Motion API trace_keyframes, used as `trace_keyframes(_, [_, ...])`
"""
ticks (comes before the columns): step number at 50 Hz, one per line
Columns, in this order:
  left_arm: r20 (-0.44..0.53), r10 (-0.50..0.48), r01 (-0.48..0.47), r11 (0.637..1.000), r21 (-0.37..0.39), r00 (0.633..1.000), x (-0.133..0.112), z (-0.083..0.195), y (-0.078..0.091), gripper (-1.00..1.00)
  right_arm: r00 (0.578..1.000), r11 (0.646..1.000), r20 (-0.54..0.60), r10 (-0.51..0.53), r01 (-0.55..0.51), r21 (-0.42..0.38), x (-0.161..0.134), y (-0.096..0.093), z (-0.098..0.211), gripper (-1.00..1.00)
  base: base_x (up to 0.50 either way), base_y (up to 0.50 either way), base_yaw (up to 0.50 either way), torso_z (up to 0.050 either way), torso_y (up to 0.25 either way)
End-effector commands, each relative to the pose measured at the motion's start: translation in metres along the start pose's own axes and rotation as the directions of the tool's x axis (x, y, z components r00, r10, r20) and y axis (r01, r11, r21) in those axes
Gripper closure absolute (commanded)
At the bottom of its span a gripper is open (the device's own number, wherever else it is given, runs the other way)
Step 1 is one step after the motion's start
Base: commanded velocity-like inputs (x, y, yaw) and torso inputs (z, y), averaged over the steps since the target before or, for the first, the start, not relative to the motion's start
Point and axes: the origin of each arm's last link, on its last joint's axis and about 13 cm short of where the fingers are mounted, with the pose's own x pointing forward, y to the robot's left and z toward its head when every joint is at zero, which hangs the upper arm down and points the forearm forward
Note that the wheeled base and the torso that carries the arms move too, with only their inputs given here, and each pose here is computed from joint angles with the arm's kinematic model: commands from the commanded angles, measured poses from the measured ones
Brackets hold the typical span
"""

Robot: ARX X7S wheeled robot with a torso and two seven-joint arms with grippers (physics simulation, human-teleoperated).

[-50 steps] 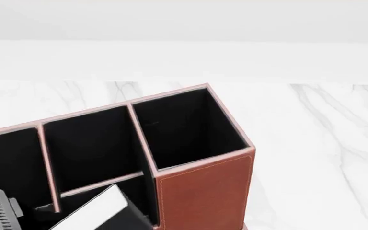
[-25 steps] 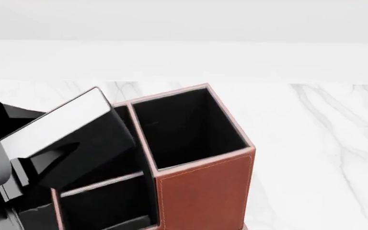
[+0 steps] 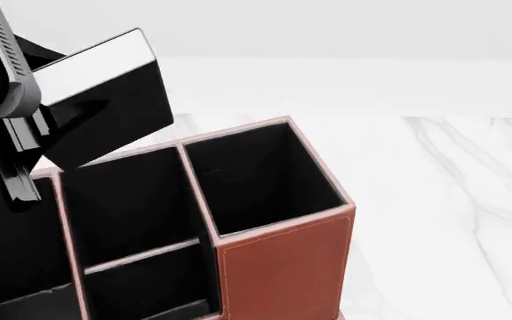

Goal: Pick up the book and place it in the front compartment of the caddy.

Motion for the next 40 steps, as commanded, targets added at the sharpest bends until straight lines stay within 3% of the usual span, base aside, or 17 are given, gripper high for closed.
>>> trace_keyframes(1, [0.003, 0.051, -0.051, 0.998, 0.044, 0.999, 0.010, 0.010, 0.026, 1.00, 1.000, 1.000, 0.014, 0.014, -0.014, -0.020, -0.003, -0.002, 0.000, -1.00, 0.00, 0.00, 0.00, 0.000, 0.000])
trace_keyframes(8, [-0.055, -0.003, 0.004, 1.000, 0.025, 0.998, 0.018, -0.002, 0.026, 1.00, 1.000, 1.000, 0.009, 0.008, -0.008, -0.021, -0.005, -0.002, -0.001, -1.00, 0.00, 0.00, 0.00, 0.000, 0.001])
trace_keyframes(11, [-0.059, -0.032, 0.031, 0.999, -0.019, 0.998, 0.019, -0.004, 0.028, 1.00, 1.000, 1.000, 0.006, 0.012, -0.012, -0.021, -0.006, -0.001, -0.001, -1.00, 0.00, 0.00, 0.00, 0.000, 0.004])
trace_keyframes(18, [-0.063, -0.049, 0.048, 0.999, -0.018, 0.997, 0.026, -0.009, 0.027, 1.00, 1.000, 1.000, 0.003, 0.015, -0.015, -0.022, -0.007, 0.000, -0.002, -1.00, 0.00, 0.00, 0.00, 0.000, 0.001])
trace_keyframes(24, [-0.034, -0.065, 0.064, 0.997, -0.032, 0.997, 0.029, -0.009, 0.026, 1.00, 1.000, 1.000, 0.002, 0.013, -0.013, -0.024, -0.007, -0.001, -0.002, -1.00, 0.00, 0.00, 0.00, 0.000, 0.002])
trace_keyframes(27, [0.028, -0.086, 0.087, 0.994, -0.064, 0.996, 0.027, -0.005, 0.027, 1.00, 1.000, 1.000, 0.000, 0.015, -0.015, -0.024, -0.007, -0.001, -0.002, -1.00, 0.00, 0.00, 0.00, 0.000, 0.000])
trace_keyframes(40, [0.009, -0.101, 0.102, 0.993, -0.060, 0.995, 0.041, -0.014, 0.023, 1.00, 1.000, 1.000, 0.005, 0.012, -0.012, -0.024, -0.007, -0.002, 0.000, -1.00, 0.00, 0.00, 0.00, 0.000, 0.002])
